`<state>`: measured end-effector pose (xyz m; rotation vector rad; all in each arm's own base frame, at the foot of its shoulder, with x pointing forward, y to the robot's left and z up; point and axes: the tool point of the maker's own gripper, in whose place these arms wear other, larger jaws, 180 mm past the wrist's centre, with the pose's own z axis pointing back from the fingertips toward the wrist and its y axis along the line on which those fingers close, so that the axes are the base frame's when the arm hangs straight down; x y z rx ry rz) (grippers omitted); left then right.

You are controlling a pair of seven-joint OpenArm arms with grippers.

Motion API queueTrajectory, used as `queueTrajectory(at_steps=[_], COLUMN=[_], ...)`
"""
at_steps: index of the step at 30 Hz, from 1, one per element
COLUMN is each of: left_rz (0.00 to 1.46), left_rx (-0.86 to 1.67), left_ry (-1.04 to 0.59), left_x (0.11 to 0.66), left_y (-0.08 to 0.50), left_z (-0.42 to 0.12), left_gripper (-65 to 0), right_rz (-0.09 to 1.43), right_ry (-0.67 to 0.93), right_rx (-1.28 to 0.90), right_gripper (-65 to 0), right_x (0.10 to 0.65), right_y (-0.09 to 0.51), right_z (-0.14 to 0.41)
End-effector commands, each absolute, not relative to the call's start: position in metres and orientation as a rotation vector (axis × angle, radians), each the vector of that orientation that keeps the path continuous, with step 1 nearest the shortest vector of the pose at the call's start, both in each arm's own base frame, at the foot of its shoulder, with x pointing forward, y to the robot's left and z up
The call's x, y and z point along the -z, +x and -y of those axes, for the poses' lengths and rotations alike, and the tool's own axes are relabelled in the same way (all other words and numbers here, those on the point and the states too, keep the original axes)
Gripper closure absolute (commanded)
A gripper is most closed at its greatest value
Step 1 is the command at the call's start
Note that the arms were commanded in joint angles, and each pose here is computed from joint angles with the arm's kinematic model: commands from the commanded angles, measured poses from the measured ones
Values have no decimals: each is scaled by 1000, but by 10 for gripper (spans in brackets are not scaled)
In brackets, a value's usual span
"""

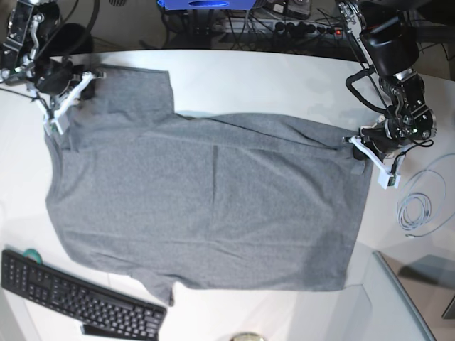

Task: Layout the t-shirt on the table in an organized manner, then fold the t-shirt properly
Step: 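Lift the collar edge with both grippers and fold it toward the hem, then release the folded edge with both grippers and raise them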

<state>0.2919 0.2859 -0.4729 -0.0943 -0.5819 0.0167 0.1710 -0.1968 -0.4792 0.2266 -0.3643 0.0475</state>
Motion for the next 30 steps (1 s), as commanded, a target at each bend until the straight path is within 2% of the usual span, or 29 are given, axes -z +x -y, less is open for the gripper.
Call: queueTrajectory(at_steps=[1,11,17,30], left_rz=[635,635,635,654], left_rx=[-12,-12,-12,-4], left_ry=[-76,-76,-76,-64], left_x=[458,458,458,451], left_y=[305,305,305,309], left_z=[-295,-295,-295,-297], left_gripper=[0,0,0,0], right_rz=[428,538,556,597], right_ry=[210,151,199,288], right_rx=[-72,-140,-117,-79], right_gripper=[-5,-6,-6,-6], right_x=[461,397,396,398], right_y=[190,271,308,351], right_z=[201,200,198,186])
